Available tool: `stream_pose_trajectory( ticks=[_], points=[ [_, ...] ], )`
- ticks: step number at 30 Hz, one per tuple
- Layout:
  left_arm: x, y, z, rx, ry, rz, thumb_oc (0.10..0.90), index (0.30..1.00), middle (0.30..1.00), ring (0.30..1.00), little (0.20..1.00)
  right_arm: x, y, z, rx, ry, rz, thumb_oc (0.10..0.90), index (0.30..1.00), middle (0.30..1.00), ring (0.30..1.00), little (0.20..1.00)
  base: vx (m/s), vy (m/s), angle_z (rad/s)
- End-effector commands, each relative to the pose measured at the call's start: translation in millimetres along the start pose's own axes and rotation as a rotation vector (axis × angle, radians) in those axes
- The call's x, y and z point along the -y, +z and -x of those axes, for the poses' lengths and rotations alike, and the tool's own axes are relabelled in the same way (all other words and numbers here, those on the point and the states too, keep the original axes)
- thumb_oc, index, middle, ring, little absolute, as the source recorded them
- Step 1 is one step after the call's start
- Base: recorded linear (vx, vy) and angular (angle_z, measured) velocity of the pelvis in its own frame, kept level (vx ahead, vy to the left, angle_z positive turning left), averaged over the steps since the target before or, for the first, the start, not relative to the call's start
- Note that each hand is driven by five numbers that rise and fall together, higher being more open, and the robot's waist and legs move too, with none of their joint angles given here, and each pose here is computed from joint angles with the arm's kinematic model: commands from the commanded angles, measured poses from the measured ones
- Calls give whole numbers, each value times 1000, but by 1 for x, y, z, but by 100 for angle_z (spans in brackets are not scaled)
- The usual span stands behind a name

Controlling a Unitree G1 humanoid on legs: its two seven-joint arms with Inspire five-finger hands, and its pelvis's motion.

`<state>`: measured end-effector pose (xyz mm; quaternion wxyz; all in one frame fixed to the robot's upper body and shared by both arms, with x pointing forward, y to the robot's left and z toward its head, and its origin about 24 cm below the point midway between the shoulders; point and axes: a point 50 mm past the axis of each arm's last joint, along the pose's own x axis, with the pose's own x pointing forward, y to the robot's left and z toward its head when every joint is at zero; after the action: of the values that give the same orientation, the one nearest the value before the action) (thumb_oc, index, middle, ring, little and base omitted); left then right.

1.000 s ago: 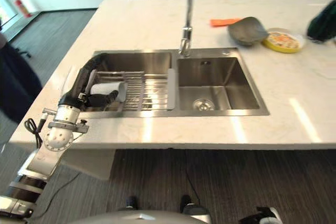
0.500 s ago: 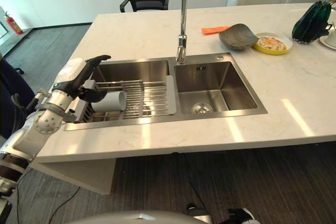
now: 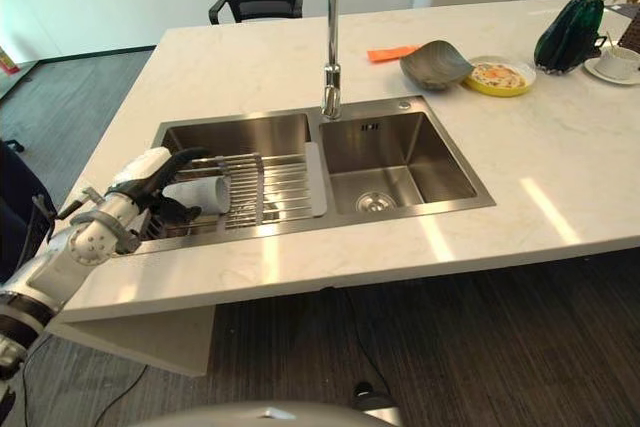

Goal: Place the dishes in the dishwasher.

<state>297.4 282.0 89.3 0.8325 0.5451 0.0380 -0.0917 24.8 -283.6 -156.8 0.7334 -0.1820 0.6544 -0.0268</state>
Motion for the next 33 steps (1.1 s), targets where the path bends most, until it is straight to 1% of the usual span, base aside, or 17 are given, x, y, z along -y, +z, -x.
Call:
stream_pose_trajectory(
  ticks=[1,10,16,19,21,23,26,27,32,33],
  points=[
    [-84,40,-22,129,242,-39,800,900,900,900,900,16,19,-1,30,-30,49,800,900,900,900,900,-33,-9,0],
    [-78,37,-36,65,239,-79,800,900,900,900,900,10,21,-1,34,-14,58,800,900,900,900,900,-12,-4,-1],
    [-72,44,-48,55,251,-180,800,900,900,900,900,8,17,-1,27,-15,64,800,900,900,900,900,0,0,0],
    [-68,35,-51,-1,237,-254,800,900,900,900,900,8,20,-1,39,-18,70,800,900,900,900,900,0,0,0],
    [-68,36,-52,-1,240,-261,800,900,900,900,900,8,21,-1,44,-19,68,800,900,900,900,900,0,0,0],
    [-64,26,-52,-45,219,-310,800,900,900,900,900,7,23,-1,50,-18,72,800,900,900,900,900,0,0,0],
    [-61,20,-52,-72,194,-334,800,900,900,900,900,8,24,-1,57,-22,76,800,900,900,900,900,0,0,0],
    [-62,17,-52,-83,181,-390,800,900,900,900,900,8,25,-1,62,-24,80,800,900,900,900,900,0,0,0],
    [-59,16,-53,-85,177,-404,800,900,900,900,900,8,25,-1,64,-23,85,800,900,900,900,900,0,0,0],
    [-58,17,-53,-80,175,-408,731,796,796,796,796,8,25,-1,64,-26,85,800,900,900,900,900,0,0,0]
  ],
)
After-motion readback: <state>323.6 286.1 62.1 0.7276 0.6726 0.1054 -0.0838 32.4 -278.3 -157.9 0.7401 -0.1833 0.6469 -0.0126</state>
